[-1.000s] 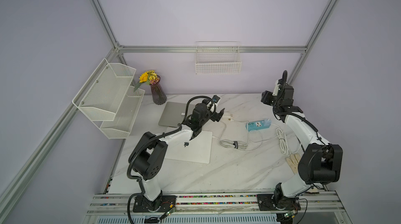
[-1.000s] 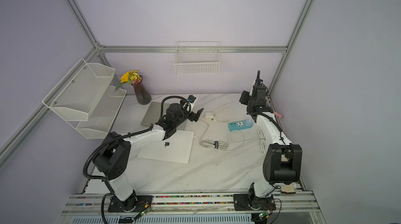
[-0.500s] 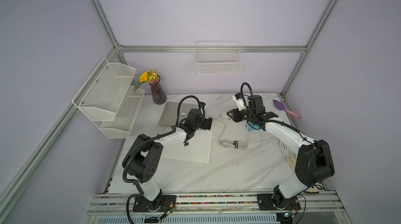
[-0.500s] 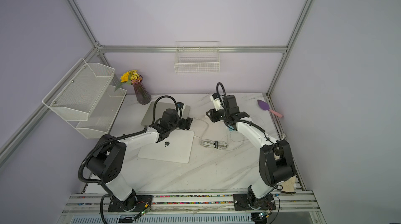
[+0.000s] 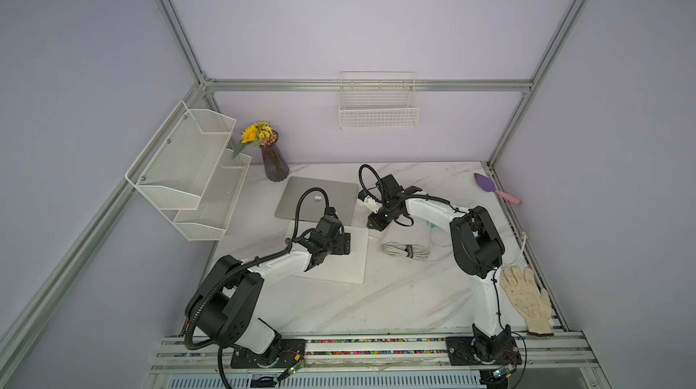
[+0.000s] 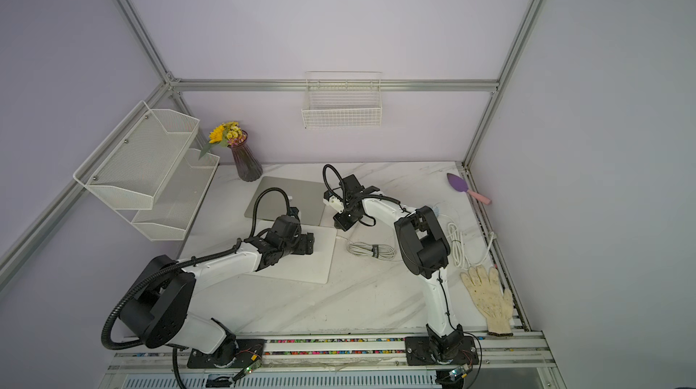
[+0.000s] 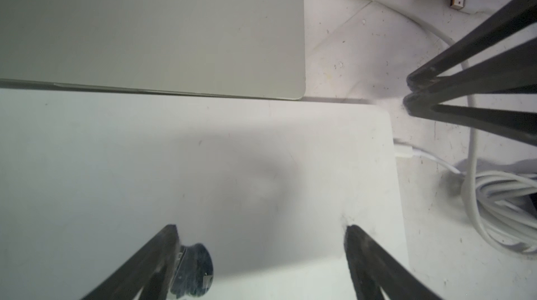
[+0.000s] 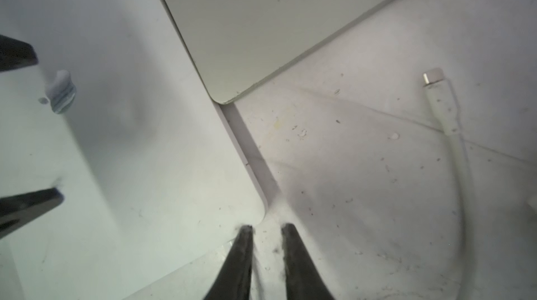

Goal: Unplug the laptop charger
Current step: Remove the charging cable from the laptop.

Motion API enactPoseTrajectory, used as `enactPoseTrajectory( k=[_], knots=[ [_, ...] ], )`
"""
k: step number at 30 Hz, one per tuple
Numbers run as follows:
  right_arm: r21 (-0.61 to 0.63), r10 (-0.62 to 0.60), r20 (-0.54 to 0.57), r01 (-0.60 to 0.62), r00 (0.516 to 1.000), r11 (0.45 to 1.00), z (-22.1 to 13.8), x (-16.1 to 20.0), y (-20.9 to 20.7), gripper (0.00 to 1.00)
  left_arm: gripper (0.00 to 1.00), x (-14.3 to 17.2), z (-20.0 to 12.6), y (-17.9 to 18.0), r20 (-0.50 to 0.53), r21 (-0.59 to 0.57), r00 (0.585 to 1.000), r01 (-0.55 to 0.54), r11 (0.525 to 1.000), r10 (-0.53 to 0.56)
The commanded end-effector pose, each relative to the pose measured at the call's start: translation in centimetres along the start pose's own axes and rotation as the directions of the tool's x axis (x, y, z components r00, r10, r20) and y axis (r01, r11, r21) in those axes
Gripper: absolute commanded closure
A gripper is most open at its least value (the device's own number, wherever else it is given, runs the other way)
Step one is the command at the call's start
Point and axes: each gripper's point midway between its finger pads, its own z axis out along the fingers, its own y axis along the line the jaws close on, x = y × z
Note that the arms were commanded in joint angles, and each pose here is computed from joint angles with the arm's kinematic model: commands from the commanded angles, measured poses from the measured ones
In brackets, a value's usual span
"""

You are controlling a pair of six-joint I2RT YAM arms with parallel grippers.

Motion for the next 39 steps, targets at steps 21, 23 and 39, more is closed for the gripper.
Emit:
enactPoseTrajectory(
  k=[21,23,39],
  knots=[
    [-0.092,-0.193,-0.103,0.184,0.976,0.979,-0.5,3.3,3.5,0.66,0.08,-1.2,-0.5,-3.9,0.030,0.079,0.997,-0.072,0.994,0.070],
    [-0.092,-0.192,-0.113,0.182,0.975,0.979,-0.3,3.7,3.6,0.69,0.08,-1.2,-0.4,-4.0,0.026,0.084,0.997,-0.072,0.994,0.071],
    [0.043,-0.174,-0.155,0.182,0.973,0.982,1.1,5.4,1.1,1.00,0.00,1.1,2.3,-7.0,-0.066,-0.058,0.969,-0.240,0.969,0.236]
  ],
)
